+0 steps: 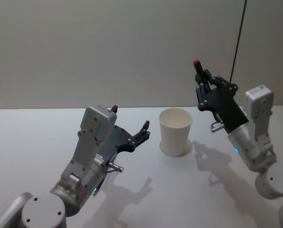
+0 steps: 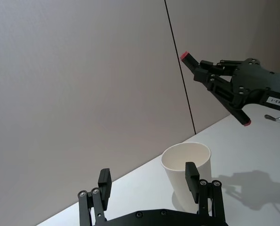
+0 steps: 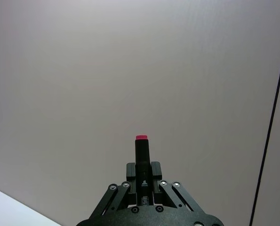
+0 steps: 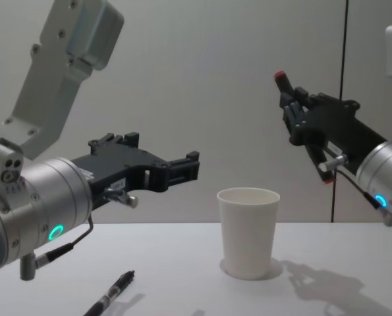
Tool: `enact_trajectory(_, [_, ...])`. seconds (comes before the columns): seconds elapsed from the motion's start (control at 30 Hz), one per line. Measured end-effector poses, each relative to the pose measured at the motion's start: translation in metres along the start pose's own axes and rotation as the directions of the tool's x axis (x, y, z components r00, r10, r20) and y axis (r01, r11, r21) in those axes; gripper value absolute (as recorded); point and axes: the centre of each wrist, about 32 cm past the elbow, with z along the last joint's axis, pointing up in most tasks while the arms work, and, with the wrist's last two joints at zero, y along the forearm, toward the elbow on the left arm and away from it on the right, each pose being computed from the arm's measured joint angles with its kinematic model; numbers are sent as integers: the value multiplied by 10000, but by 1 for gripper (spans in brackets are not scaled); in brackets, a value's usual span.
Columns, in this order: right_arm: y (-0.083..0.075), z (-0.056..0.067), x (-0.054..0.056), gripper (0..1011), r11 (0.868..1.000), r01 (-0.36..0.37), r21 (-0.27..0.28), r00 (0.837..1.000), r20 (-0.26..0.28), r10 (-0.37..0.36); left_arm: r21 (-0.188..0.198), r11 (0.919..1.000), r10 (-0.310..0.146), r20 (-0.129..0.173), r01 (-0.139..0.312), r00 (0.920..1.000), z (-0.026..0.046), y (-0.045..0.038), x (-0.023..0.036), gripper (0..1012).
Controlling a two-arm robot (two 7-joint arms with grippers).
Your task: Place the pen into the pen holder.
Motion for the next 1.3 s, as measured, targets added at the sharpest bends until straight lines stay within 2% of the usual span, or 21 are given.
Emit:
enact_trajectory(0.6, [256,-273,-152,172,9959,-371,828,9970,-646,426,0,10000,0,0,0,10000,0,0,0,1000])
enact_trajectory(1.03, [406,-392,-243,172,9941,-545,942,9938,-918,631,0,10000,0,0,0,10000,0,0,0,1000])
enact_trajectory(1.3, [439,-418,-267,173,9944,-557,897,9925,-1038,650,0,10000,-1,0,1,10000,0,0,0,1000])
